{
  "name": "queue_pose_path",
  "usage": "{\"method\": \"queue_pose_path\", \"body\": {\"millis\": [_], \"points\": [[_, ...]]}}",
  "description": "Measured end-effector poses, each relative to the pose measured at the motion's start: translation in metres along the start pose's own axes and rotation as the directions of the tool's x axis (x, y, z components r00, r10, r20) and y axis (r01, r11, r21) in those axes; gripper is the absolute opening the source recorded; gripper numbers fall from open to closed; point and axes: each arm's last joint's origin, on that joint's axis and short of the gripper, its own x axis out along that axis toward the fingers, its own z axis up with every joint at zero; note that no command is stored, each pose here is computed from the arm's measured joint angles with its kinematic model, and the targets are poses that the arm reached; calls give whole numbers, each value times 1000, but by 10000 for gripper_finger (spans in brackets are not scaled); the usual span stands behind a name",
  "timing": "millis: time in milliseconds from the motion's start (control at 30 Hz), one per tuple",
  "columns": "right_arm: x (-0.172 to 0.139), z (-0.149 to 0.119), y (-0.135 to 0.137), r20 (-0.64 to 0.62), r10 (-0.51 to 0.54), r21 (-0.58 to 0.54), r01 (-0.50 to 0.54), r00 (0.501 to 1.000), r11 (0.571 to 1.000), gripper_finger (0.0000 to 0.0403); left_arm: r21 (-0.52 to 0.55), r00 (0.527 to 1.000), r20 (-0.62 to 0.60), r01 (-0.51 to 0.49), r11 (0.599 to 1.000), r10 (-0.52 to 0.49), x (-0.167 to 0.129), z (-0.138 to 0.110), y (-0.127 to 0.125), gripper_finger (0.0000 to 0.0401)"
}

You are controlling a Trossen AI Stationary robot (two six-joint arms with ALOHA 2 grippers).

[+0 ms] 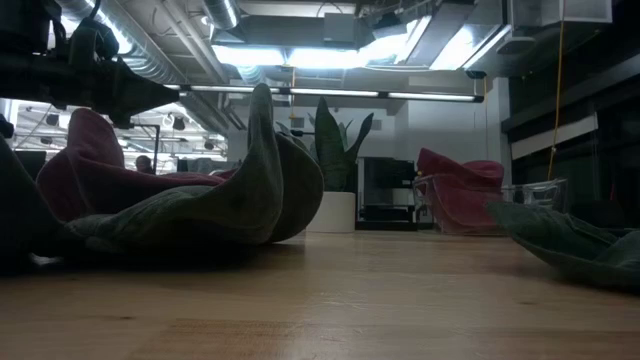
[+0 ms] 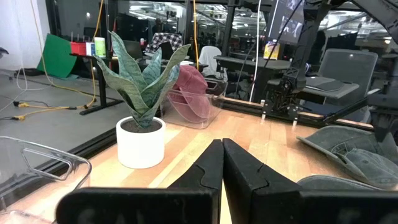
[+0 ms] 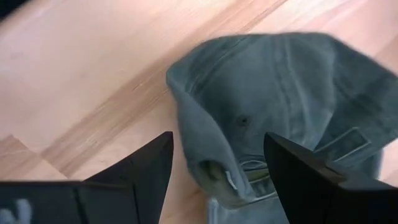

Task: Pick & Place hat
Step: Move the right black cap into the center of the table

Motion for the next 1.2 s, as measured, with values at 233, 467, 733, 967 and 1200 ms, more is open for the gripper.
{"method": "queue_pose_path", "body": {"millis": [233, 467, 733, 967, 1200], "points": [[11, -2, 4, -80, 40, 40, -37, 996, 998, 197, 0, 1000, 0, 0, 1000, 0, 0, 0, 0, 4], [12, -2, 3, -82, 36, 64, -31, 996, 997, 68, 0, 1000, -1, 0, 1000, 0, 0, 0, 0, 4], [12, -1, 2, -65, 11, 108, -4, 998, 994, 33, 0, 1000, 0, 0, 1000, 0, 0, 0, 0, 4], [7, 10, 0, 66, 67, 192, -79, 996, 978, 18, 0, 1000, 0, 0, 1000, 0, 0, 0, 0, 4], [-4, 26, -15, 275, 104, 339, -198, 956, 920, 20, 0, 1000, 0, 0, 1000, 0, 0, 0, 0, 4]]}}
